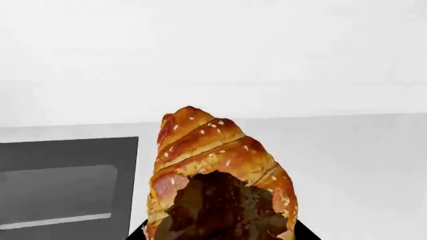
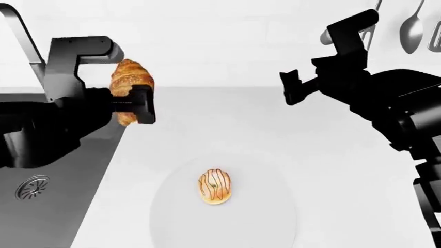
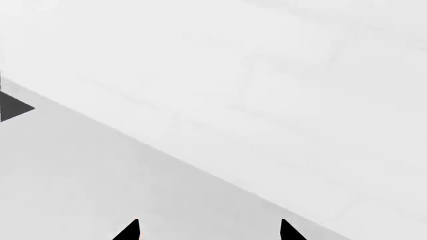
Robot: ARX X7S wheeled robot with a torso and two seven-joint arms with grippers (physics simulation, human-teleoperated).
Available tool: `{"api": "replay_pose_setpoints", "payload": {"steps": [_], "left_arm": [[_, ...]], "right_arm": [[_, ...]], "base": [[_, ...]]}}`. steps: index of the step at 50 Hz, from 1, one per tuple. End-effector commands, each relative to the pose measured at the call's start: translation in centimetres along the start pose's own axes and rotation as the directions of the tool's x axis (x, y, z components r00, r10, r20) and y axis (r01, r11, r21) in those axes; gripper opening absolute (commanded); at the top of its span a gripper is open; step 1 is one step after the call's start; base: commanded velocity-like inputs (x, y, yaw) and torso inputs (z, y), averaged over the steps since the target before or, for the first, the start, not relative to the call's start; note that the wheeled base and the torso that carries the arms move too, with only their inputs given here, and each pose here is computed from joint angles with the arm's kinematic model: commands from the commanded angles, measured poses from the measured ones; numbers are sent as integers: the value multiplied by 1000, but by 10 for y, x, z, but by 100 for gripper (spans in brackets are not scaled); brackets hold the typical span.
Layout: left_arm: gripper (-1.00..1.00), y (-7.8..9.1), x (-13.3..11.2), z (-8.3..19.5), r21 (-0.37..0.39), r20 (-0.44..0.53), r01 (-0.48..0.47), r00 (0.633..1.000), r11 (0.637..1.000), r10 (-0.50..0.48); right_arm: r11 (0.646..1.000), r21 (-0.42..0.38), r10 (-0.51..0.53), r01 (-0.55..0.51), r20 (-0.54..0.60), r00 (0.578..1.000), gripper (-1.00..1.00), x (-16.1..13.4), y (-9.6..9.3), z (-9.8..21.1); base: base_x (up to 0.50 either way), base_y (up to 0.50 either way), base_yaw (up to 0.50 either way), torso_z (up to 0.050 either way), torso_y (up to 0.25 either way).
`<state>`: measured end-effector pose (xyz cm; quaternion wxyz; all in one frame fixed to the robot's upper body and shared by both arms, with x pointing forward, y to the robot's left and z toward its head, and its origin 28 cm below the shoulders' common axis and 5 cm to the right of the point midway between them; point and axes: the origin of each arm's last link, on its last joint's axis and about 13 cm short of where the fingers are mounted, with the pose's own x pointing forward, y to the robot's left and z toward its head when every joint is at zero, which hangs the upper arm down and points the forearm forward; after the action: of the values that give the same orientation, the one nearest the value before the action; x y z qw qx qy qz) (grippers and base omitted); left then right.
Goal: Place the pastries on the plates.
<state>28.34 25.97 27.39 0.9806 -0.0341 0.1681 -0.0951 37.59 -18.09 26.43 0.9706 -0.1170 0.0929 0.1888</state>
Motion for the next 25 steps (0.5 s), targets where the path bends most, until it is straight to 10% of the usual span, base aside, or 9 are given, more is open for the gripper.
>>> {"api": "replay_pose_setpoints", "payload": {"steps": [1, 25], "left_arm": [[-100, 7, -19, 8, 129, 277, 10, 960, 992, -46], [-100, 12, -21, -1, 119, 259, 5, 965, 993, -36]], "right_arm": [[994, 60, -90, 86, 68, 994, 100, 1, -5, -3], [997, 4, -79, 79, 69, 994, 100, 3, -2, -3]], "base": [[-270, 0, 0, 0, 0], [-280, 380, 0, 0, 0]]}}
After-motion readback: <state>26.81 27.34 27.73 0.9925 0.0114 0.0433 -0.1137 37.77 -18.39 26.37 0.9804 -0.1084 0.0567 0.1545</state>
